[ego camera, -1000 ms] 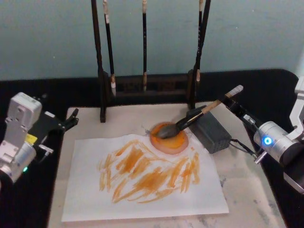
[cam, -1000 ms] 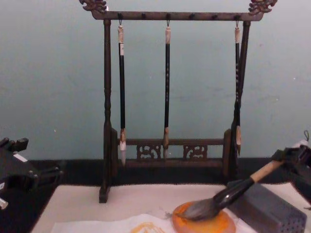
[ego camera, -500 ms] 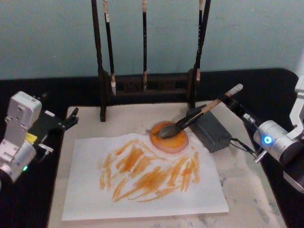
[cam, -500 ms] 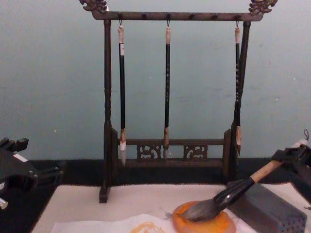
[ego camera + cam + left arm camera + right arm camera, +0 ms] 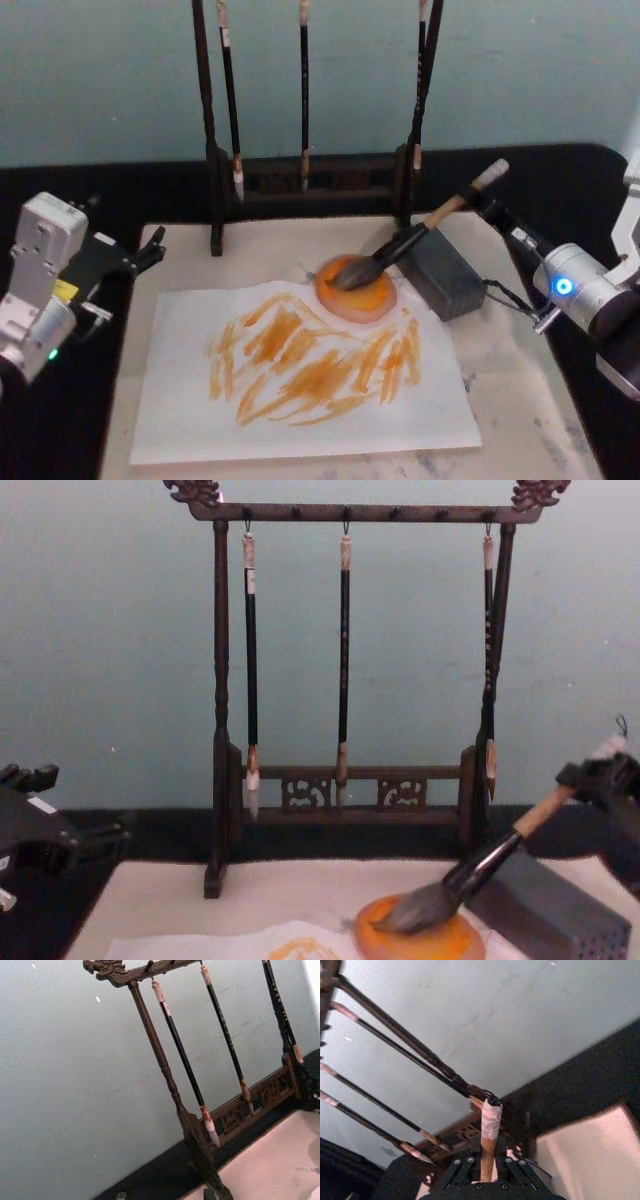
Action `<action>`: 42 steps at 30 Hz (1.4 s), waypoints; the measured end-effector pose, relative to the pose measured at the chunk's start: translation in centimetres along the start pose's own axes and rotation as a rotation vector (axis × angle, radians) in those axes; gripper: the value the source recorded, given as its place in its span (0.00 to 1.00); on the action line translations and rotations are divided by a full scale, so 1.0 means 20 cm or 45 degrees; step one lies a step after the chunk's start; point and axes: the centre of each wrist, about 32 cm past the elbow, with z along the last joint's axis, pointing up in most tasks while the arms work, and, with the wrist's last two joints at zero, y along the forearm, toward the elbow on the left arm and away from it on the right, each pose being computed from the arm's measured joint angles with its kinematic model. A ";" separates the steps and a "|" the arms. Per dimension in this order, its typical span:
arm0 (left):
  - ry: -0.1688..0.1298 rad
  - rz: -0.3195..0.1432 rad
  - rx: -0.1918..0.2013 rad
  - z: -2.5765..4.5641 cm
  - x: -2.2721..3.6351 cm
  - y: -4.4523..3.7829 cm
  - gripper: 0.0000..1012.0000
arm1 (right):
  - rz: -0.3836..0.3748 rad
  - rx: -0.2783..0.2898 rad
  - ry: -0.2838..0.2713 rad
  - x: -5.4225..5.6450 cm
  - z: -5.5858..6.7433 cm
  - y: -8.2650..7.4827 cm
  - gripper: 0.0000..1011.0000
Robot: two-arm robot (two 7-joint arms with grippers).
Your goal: Pick up the brush from the inkstone, write on the paper, then place the brush back to its original position.
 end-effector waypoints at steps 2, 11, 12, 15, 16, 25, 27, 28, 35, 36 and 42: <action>0.000 0.000 0.000 0.000 0.000 0.000 0.99 | 0.029 0.017 -0.016 -0.02 0.01 0.00 0.17; 0.000 0.000 0.000 0.000 0.000 0.000 0.99 | 0.103 0.049 -0.093 -0.08 0.04 -0.01 0.17; 0.000 0.000 0.000 0.000 0.000 0.000 0.99 | 0.114 0.051 -0.111 -0.08 0.04 -0.02 0.17; 0.000 0.000 0.000 0.000 0.000 0.000 0.99 | 0.133 0.055 -0.148 -0.10 0.04 -0.02 0.17; 0.000 0.000 0.000 0.000 0.000 0.000 0.99 | 0.151 0.059 -0.185 -0.11 0.05 -0.02 0.17; 0.000 0.000 0.000 0.000 0.000 0.000 0.99 | 0.284 0.073 -0.434 -0.19 0.09 -0.06 0.17; 0.000 0.000 0.000 0.000 0.000 0.000 0.99 | 0.311 0.072 -0.485 -0.20 0.09 -0.07 0.17; 0.000 0.000 0.000 0.000 0.000 0.000 0.99 | 0.324 0.072 -0.510 -0.20 0.09 -0.08 0.17; 0.000 0.000 0.000 0.000 0.000 0.000 0.99 | 0.435 0.050 -0.720 -0.25 0.10 -0.14 0.17; 0.000 0.000 0.000 0.000 0.000 0.000 0.99 | 0.444 0.048 -0.742 -0.26 0.10 -0.14 0.17; 0.000 0.000 0.000 0.000 0.000 0.000 0.99 | 0.521 0.025 -0.883 -0.29 0.08 -0.19 0.17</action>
